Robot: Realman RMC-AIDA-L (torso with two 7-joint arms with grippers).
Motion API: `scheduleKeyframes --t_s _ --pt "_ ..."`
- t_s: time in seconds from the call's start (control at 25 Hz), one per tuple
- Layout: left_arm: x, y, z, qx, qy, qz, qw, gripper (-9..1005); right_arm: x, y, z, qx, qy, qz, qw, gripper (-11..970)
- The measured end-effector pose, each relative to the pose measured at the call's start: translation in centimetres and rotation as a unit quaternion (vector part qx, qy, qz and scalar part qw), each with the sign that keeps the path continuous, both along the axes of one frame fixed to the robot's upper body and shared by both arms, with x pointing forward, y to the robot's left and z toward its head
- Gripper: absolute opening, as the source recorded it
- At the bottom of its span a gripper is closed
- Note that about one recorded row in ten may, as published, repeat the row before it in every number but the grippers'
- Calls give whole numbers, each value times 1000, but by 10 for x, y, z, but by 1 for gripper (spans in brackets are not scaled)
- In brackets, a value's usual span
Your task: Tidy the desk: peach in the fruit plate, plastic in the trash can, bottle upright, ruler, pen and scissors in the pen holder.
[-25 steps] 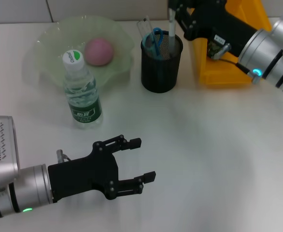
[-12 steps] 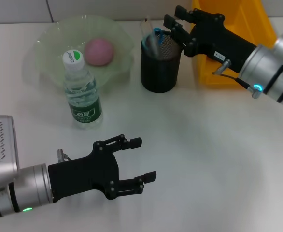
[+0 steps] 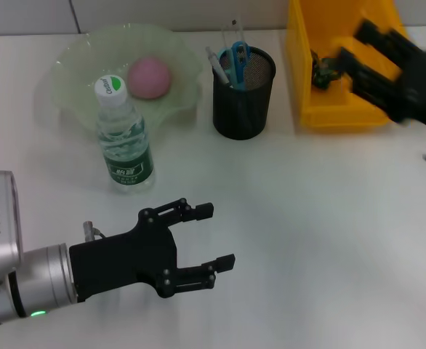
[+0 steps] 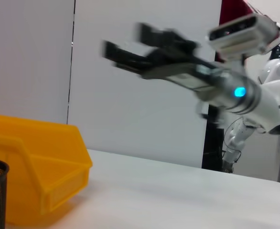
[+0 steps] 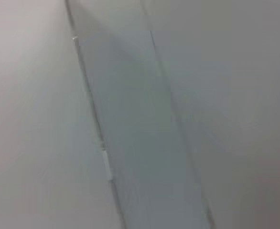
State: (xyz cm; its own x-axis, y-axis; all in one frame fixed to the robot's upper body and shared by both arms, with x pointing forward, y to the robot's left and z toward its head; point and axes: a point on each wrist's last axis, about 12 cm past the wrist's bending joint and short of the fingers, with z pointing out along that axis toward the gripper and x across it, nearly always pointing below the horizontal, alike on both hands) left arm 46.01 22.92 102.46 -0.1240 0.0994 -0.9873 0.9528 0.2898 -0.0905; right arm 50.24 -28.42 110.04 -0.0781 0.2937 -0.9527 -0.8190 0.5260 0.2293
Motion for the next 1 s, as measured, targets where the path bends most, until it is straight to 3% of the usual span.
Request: scheduleKeyframes --t_s 0.04,0.16,0.4,0.6,1.0 --pt "0 0 0 0 0 0 1000 807 0 0 0 0 0 0 1000 660" --pt "1 1 1 -2 -3 1 1000 807 -49 -30 -12 -90 28 113 989 722" --pt "2 1 2 -3 -4 2 1000 807 -78 -31 -36 -147 48 155 976 838" --pt "5 4 5 -4 -8 6 1000 807 -85 -26 -46 -160 59 166 971 839" --pt "1 9 5 -10 -7 9 1000 807 -80 -19 -49 -162 61 157 972 835"
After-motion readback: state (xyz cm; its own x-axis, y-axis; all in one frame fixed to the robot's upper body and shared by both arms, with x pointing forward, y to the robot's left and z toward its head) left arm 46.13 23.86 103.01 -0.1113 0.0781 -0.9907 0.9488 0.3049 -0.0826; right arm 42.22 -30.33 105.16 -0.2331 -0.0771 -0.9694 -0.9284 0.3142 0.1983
